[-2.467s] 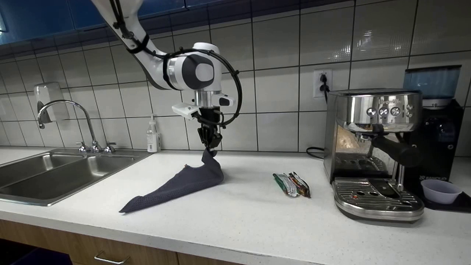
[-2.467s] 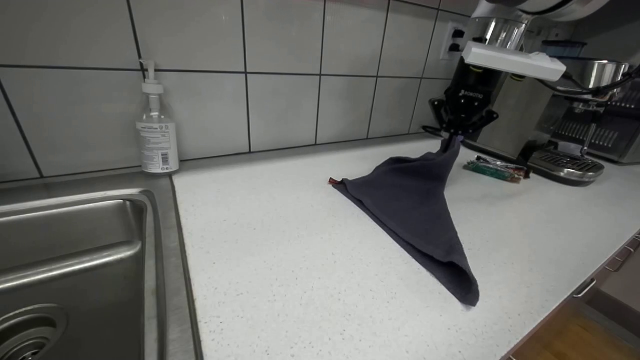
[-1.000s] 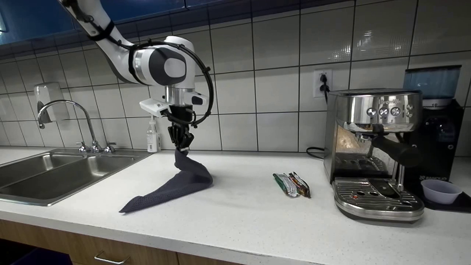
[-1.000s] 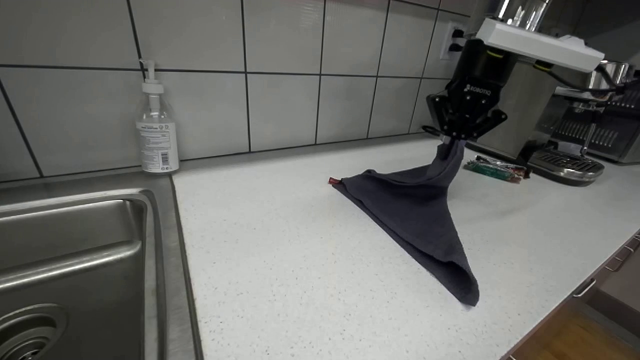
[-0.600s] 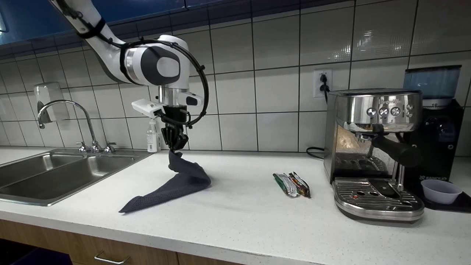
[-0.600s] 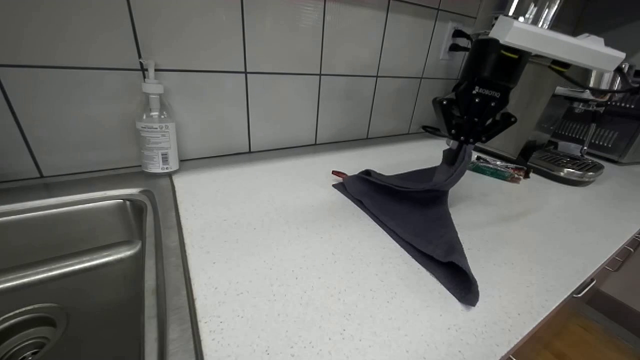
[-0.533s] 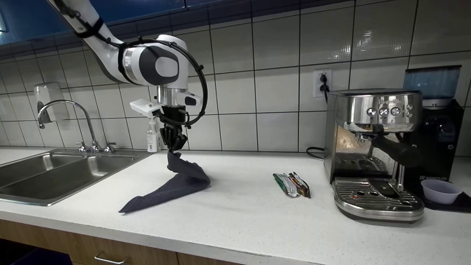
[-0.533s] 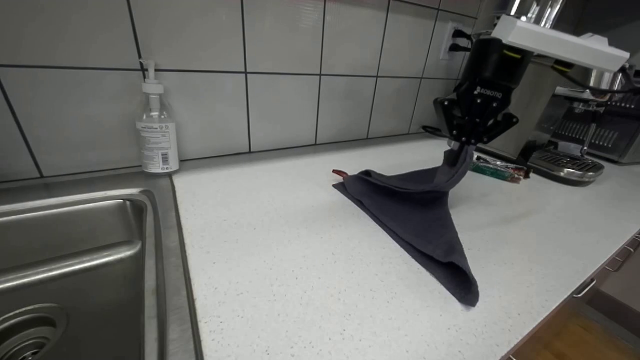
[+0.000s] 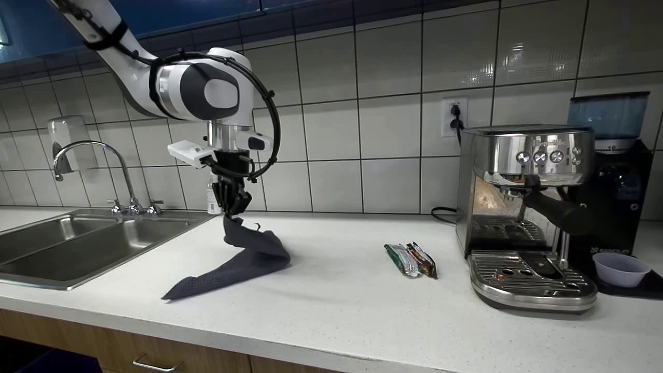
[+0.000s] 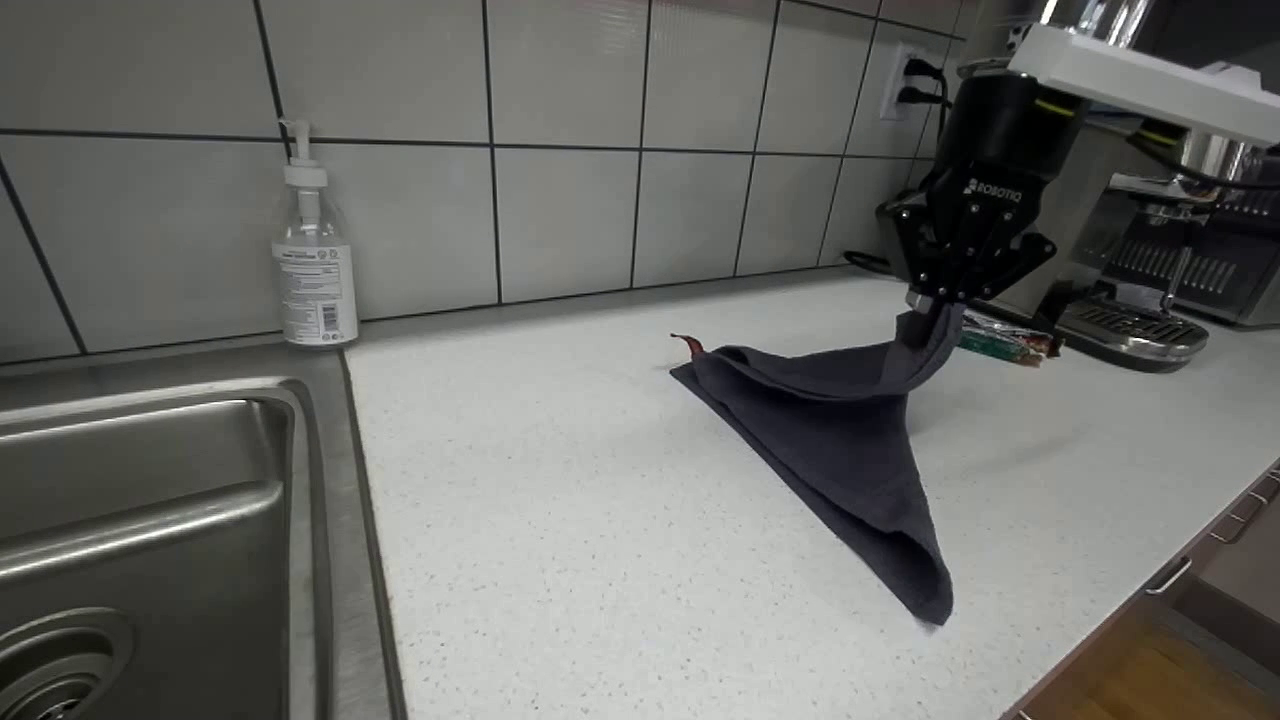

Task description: Fold the grey towel twice in a triangular shape

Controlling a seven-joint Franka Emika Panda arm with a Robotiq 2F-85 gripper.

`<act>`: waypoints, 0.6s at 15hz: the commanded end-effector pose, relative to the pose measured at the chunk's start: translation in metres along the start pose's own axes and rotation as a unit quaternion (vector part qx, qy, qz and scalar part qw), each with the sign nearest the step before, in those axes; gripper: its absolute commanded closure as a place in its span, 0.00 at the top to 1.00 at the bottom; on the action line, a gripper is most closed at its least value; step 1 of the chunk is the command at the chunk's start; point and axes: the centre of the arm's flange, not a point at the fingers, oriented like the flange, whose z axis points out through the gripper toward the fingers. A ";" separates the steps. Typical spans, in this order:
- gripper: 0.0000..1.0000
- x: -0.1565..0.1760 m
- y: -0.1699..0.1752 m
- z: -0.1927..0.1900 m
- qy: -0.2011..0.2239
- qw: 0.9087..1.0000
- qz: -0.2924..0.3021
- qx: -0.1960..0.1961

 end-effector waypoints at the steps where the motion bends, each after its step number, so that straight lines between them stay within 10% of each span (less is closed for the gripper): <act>1: 0.00 -0.019 -0.002 -0.001 0.003 1.000 -0.017 0.001; 9: 0.00 -0.029 -0.014 0.016 -0.007 1.000 -0.028 -0.011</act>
